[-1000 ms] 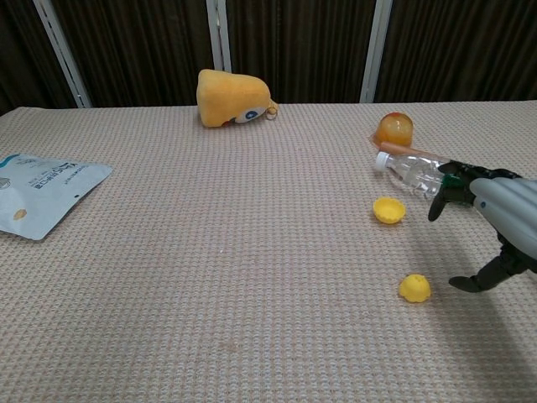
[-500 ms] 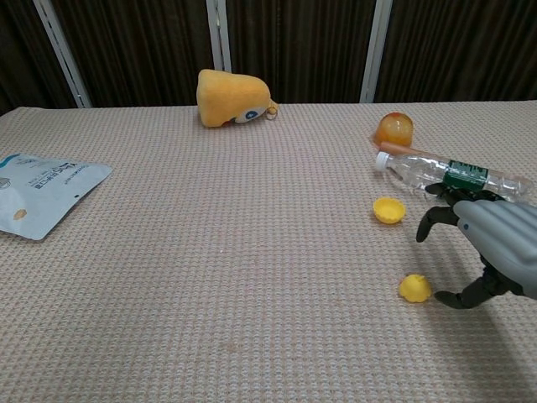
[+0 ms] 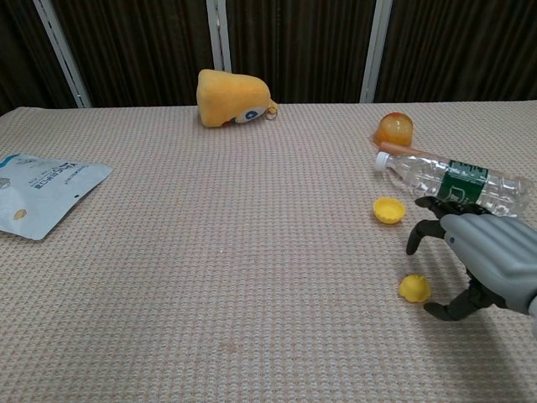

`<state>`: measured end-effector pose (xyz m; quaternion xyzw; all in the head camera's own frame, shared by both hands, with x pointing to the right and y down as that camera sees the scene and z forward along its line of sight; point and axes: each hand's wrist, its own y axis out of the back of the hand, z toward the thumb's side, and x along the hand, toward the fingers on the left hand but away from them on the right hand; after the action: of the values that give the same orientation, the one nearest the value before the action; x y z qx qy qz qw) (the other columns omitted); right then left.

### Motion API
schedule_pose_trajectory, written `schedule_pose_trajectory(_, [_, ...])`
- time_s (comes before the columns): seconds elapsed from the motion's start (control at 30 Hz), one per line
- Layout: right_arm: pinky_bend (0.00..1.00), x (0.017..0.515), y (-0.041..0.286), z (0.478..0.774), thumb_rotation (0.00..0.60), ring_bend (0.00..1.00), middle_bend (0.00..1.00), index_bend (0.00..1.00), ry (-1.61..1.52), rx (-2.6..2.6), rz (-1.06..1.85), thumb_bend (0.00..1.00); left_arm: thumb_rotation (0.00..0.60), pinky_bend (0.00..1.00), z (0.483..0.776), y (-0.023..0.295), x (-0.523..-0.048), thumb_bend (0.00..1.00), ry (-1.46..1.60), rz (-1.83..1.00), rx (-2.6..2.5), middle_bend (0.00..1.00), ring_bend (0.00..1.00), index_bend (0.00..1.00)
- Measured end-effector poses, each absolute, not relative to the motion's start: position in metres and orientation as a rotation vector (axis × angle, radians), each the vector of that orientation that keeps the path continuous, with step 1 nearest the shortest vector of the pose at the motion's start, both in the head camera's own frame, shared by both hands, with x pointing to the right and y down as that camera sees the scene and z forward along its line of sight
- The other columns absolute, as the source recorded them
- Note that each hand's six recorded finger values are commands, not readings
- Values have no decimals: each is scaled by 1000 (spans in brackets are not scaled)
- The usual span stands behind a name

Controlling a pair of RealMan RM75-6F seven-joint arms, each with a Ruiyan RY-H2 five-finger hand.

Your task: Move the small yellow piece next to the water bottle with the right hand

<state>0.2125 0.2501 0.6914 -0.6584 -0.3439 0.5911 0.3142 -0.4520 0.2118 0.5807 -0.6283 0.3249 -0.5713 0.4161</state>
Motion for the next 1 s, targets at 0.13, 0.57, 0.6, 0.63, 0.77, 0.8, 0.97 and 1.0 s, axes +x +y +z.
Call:
schedule_pose_trajectory(0.13, [0,211,250,693,600,0,0,368,-903,-1737,1556,162,600,160,581,212,-452,0,817,-1435,-1580,0,0,0])
schedule_pose_trajectory(0.57, [0,214,247,697,600,0,0,467,-898,-1749,1553,163,600,160,581,212,-452,0,815,-1434,-1583,0,0,0])
schedule_pose_trajectory(0.6, [0,214,247,697,600,0,0,473,-898,-1750,1552,162,600,160,581,212,-452,0,815,-1434,-1583,0,0,0])
schedule_pose_trajectory(0.63, [0,215,247,697,600,0,0,477,-898,-1750,1552,163,600,160,581,212,-452,0,815,-1434,-1583,0,0,0])
schedule_pose_trajectory(0.77, [0,216,247,698,600,0,0,477,-899,-1753,1556,164,600,160,581,212,-451,0,813,-1434,-1583,0,0,0])
schedule_pose_trajectory(0.8, [0,216,247,699,600,0,0,474,-899,-1754,1557,167,600,160,581,212,-452,0,813,-1435,-1583,0,0,0])
schedule_pose_trajectory(0.97, [0,214,248,702,600,0,0,465,-894,-1772,1558,182,600,160,581,212,-451,0,814,-1435,-1585,0,0,0])
schedule_pose_trajectory(1.0, [0,214,248,703,600,0,0,464,-890,-1774,1559,184,600,160,581,212,-451,0,813,-1434,-1585,0,0,0])
